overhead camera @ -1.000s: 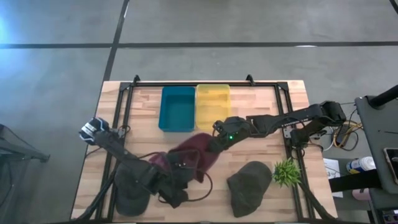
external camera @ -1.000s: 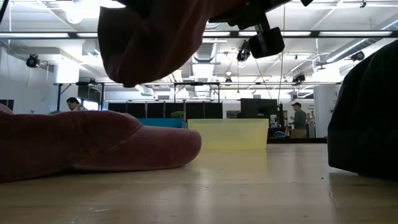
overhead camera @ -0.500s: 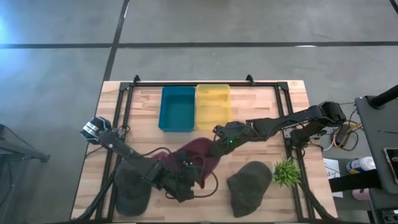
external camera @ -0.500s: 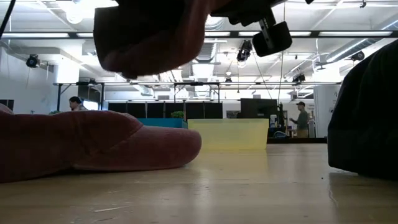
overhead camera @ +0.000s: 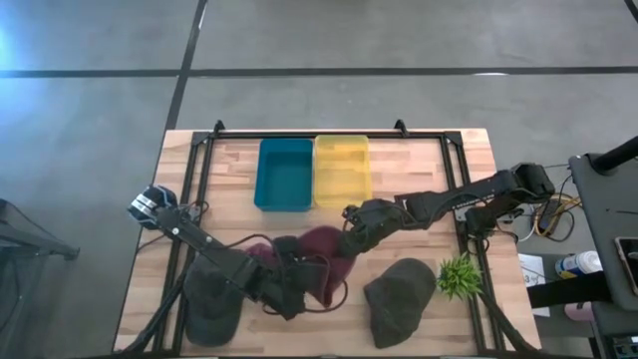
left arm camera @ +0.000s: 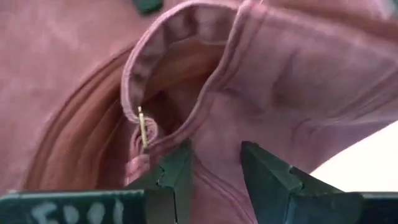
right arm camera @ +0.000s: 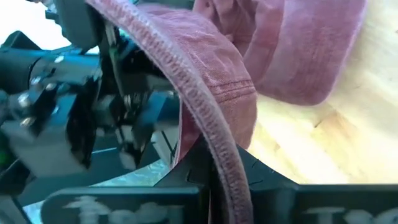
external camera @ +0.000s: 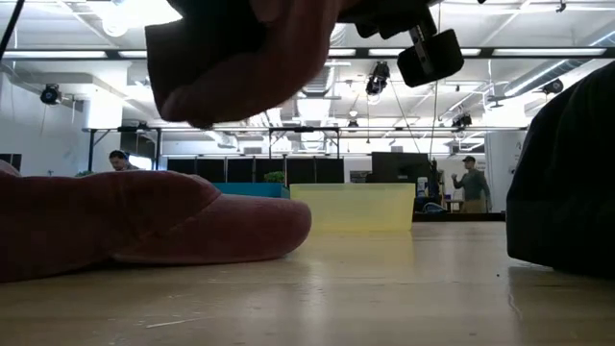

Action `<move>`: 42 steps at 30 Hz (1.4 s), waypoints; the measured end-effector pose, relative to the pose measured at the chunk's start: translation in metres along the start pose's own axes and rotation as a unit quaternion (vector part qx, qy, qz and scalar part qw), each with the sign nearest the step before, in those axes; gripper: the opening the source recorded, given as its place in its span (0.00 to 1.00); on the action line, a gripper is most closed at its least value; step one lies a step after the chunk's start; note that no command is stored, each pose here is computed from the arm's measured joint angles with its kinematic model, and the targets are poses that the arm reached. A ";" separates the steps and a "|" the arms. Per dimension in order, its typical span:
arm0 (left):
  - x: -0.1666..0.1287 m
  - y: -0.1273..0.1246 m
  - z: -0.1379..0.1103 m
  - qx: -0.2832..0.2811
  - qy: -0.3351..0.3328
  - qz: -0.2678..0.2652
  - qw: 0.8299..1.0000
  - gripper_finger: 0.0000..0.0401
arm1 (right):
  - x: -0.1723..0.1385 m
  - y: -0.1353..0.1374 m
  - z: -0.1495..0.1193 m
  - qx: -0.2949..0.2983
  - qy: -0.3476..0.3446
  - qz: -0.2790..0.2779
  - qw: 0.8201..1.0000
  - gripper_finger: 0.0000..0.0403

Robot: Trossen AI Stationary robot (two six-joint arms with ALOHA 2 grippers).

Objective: Pick & Place hat
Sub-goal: Put the top pink cap into the blue bin

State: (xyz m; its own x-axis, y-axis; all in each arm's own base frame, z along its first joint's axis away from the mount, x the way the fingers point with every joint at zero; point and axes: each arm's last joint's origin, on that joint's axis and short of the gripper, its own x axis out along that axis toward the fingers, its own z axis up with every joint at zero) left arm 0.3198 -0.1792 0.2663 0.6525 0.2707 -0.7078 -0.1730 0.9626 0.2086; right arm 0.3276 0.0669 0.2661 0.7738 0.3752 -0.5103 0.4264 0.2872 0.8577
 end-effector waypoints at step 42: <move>-0.079 0.020 0.049 0.036 -0.018 0.029 0.999 0.33 | -0.005 0.000 0.014 -0.066 0.032 0.029 0.997 0.03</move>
State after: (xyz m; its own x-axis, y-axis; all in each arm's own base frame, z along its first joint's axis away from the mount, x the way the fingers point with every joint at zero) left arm 0.3011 -0.1822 0.3599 0.6695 0.3241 -0.6684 -0.1580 0.9413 0.2982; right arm 0.3301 0.0529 0.2699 0.7614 0.4494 -0.4673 0.3132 0.3761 0.8720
